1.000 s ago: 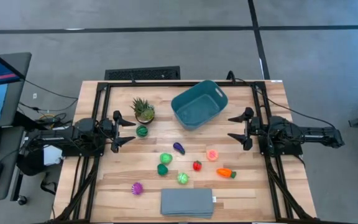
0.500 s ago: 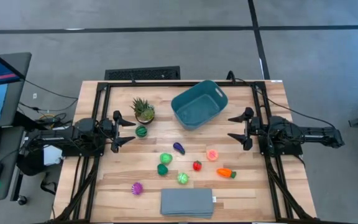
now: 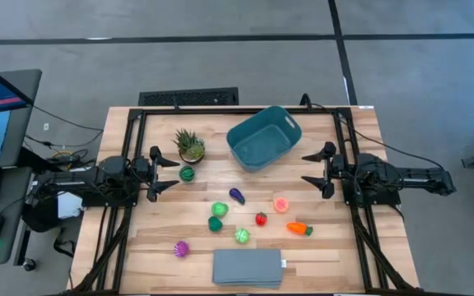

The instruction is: Pick and placing Produce into tupperware

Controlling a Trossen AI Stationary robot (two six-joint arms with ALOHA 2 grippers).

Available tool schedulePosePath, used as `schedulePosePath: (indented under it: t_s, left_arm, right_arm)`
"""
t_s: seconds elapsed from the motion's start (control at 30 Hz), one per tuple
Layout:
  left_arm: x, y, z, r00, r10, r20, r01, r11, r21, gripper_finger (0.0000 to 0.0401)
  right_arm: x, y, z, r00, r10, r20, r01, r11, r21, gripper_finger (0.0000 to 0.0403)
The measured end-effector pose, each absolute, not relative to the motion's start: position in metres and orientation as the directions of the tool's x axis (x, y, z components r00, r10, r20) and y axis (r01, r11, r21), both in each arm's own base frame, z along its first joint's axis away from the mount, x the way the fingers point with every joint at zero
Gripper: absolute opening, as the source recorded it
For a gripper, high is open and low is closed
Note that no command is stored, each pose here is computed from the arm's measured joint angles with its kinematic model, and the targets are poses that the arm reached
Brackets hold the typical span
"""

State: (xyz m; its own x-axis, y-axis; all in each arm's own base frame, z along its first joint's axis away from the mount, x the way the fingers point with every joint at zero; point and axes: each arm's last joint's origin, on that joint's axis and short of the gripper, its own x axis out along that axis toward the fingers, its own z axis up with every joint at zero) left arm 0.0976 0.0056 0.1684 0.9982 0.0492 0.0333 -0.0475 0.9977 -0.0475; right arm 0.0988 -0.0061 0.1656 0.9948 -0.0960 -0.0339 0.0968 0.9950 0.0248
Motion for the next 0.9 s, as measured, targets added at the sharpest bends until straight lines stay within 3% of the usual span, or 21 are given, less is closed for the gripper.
schedulePosePath:
  t_s: [0.53,0.73,0.9]
  left_arm:
    - [0.098,0.006,0.17,0.998,0.046,0.05,-0.043,0.997,-0.062,0.0288]
    - [0.096,0.003,0.181,0.986,-0.034,0.166,0.101,0.903,-0.417,0.0288]
    - [0.093,0.007,0.192,0.95,0.134,0.282,0.067,0.795,-0.603,0.0288]
  right_arm:
    - [0.099,-0.006,0.166,0.995,-0.097,-0.034,0.098,0.995,0.025,0.0366]
    - [0.099,-0.006,0.166,0.995,-0.096,-0.034,0.097,0.995,0.025,0.0366]
    - [0.099,-0.006,0.167,0.995,-0.096,-0.01,0.096,0.99,0.099,0.0366]
